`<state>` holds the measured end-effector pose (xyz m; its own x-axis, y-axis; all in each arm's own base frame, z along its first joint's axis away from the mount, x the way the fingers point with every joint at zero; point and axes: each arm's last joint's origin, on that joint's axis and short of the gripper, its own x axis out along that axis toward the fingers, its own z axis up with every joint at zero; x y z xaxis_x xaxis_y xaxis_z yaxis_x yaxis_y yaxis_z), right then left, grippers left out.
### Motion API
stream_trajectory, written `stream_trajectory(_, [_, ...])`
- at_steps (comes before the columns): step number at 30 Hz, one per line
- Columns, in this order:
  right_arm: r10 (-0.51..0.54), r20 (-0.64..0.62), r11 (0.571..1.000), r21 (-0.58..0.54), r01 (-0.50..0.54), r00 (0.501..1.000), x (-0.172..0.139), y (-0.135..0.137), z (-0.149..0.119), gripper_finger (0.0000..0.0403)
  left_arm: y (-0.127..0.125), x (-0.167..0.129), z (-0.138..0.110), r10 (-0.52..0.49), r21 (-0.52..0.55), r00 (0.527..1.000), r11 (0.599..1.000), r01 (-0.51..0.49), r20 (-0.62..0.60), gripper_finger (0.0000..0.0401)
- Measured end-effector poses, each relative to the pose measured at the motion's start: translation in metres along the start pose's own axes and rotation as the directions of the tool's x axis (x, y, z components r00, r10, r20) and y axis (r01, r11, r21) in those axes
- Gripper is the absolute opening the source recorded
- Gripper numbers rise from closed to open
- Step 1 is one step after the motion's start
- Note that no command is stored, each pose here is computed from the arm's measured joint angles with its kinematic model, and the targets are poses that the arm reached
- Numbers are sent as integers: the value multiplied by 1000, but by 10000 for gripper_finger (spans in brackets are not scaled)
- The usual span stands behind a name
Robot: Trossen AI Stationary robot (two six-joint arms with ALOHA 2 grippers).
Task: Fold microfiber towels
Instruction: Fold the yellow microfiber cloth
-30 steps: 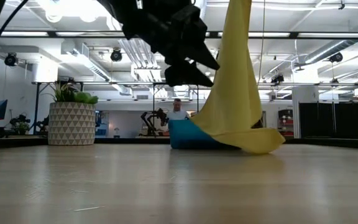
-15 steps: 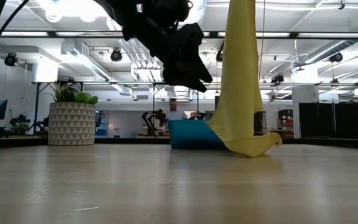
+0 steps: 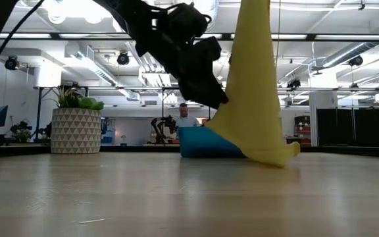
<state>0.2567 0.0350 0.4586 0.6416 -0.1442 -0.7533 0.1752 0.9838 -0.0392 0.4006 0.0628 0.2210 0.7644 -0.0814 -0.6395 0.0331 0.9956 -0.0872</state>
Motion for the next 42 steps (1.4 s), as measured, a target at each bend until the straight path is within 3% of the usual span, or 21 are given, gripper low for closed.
stream_trajectory(6, [0,-5,1000,14,0,1000,0,1,-1,8,-1,2,-3,-25,-11,1000,1000,25,-15,228])
stream_trajectory(13, [-6,-3,1000,14,6,1000,0,0,-1,8,-5,3,-4,-121,-62,992,991,119,-23,97])
stream_trajectory(17, [-12,-1,1000,7,12,1000,0,0,0,8,-6,5,-3,-129,-60,992,990,128,-13,51])
stream_trajectory(26, [-45,6,999,3,45,999,0,-1,0,8,-13,5,-3,-202,-54,979,978,201,-12,24])
stream_trajectory(31, [-74,-5,997,-2,74,997,0,-4,-1,8,-16,2,-15,-197,-89,970,979,186,-141,1])
stream_trajectory(38, [-142,-7,990,0,142,990,0,-9,-2,8,-21,-40,-9,-94,-39,973,995,88,-208,0])
stream_trajectory(42, [-222,5,974,-35,222,975,0,-13,-2,8,-23,-79,4,13,28,987,1000,-9,-159,0])
